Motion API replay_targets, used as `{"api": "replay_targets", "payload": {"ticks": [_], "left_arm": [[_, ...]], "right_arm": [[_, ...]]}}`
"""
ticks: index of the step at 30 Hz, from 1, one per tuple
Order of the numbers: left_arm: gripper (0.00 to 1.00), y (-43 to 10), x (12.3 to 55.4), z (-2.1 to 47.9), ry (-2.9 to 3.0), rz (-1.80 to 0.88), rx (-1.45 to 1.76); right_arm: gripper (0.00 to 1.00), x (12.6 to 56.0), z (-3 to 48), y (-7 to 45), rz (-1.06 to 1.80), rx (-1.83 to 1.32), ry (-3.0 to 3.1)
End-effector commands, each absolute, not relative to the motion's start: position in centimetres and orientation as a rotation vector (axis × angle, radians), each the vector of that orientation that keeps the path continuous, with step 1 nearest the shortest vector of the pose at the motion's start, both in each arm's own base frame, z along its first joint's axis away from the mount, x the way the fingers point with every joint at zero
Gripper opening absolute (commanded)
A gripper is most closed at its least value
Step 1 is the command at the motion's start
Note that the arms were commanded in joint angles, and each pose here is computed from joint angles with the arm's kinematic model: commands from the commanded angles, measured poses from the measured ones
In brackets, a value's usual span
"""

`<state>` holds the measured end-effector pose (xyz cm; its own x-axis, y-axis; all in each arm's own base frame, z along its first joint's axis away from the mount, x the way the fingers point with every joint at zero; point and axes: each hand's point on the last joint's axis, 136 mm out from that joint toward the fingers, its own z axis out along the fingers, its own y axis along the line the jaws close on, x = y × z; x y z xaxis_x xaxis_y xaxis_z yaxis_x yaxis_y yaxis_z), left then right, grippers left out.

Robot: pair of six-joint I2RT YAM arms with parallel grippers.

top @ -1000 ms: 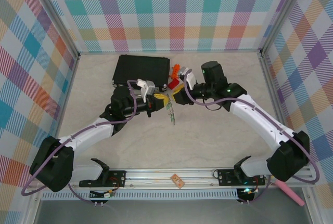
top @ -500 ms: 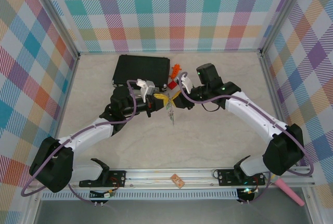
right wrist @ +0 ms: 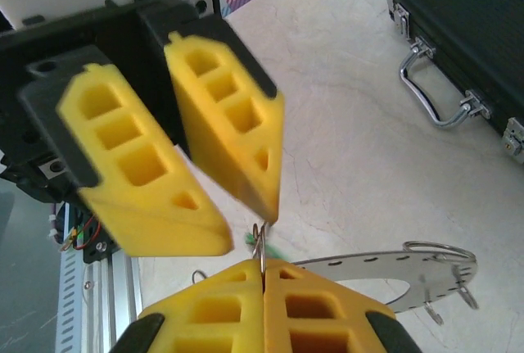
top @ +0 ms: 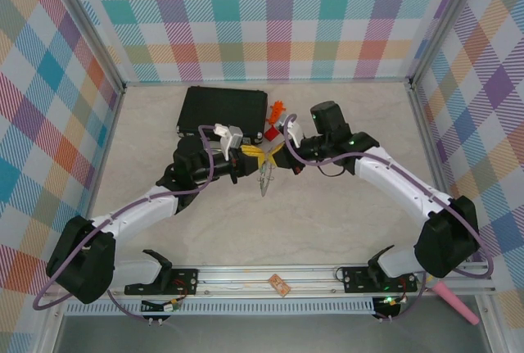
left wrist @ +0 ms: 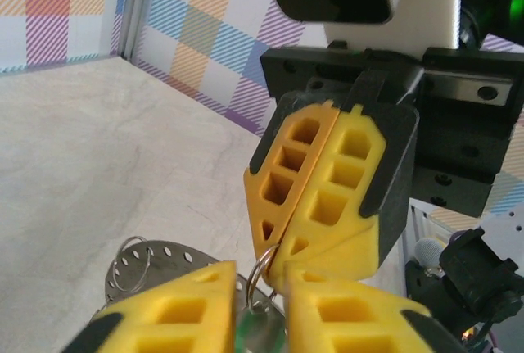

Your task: Put the keys on the keyring

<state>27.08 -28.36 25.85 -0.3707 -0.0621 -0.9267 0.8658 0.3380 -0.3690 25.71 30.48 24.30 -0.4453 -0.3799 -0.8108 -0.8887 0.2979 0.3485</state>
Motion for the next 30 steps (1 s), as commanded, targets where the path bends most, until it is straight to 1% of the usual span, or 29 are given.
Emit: {"api": "replay_targets", "payload": {"ticks": [1, 5, 8, 14, 22, 30], "left_arm": [[0.3, -27.7, 26.9, 30.1, 1.511, -1.215, 0.687], [0.34, -26.3, 27.3, 32.1, 1.432, -1.259, 0.568], [0.34, -25.4, 27.4, 33.2, 1.389, -1.307, 0.526], [0.34, -24.8, 28.1, 33.7, 1.376, -1.37, 0.484], [0.34, -24.4, 28.4, 34.0, 1.362, -1.321, 0.48], [0.34, -24.4, 28.0, 34.3, 1.36, -1.303, 0.5]], "right_arm": [[0.0, 26.0, 26.5, 30.5, 1.081, -1.095, 1.826], [0.0, 26.4, 27.9, 30.3, 1.088, -1.014, 1.725], [0.0, 26.7, 29.1, 30.2, 1.086, -0.975, 1.636], [0.0, 27.0, 31.4, 30.5, 1.106, -0.932, 1.477], [0.0, 28.2, 34.2, 30.5, 1.113, -0.834, 1.327], [0.0, 28.9, 36.0, 31.0, 1.118, -0.823, 1.245]]}}
